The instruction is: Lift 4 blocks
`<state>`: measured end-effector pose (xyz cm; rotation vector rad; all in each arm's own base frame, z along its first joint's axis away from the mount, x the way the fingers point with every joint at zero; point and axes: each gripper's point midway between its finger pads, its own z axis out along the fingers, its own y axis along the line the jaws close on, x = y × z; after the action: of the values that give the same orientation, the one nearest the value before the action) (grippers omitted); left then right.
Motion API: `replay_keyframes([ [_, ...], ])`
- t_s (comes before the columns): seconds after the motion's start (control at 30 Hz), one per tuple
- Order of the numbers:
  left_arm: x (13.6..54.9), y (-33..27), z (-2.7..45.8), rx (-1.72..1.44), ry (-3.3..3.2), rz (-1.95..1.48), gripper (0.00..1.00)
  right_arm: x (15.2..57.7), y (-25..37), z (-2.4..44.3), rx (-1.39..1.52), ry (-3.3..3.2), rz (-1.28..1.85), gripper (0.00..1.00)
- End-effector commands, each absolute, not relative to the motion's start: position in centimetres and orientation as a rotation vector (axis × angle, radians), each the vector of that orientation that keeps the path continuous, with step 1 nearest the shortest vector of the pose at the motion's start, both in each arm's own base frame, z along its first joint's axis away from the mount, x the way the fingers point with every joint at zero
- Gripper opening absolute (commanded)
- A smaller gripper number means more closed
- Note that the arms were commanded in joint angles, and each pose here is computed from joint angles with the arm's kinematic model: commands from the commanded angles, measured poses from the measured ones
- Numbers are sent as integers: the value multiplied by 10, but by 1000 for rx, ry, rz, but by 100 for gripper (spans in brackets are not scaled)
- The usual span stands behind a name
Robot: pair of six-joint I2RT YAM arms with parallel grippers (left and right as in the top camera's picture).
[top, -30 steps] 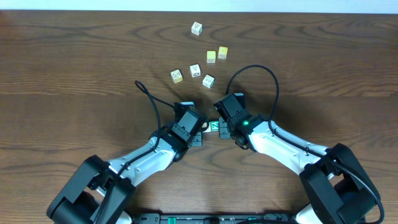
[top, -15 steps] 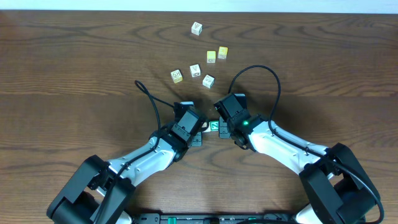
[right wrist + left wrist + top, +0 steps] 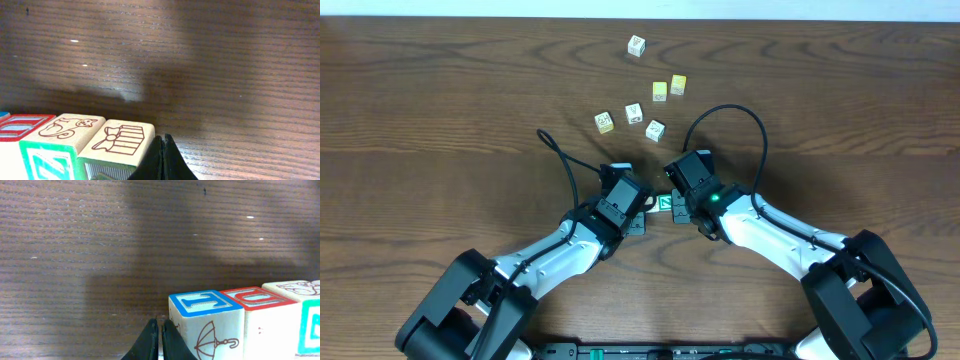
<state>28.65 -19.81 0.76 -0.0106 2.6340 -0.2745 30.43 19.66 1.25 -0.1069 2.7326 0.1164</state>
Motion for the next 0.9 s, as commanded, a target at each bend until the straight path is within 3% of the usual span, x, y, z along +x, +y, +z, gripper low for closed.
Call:
replay_keyframes([
  [0.0,277,-268,41,162,2605,-646,7,278,269,28,-305,2761,480,1],
  [0.87,277,-268,41,162,2606,-645,7,283,266,16,-338,2752,414,1],
])
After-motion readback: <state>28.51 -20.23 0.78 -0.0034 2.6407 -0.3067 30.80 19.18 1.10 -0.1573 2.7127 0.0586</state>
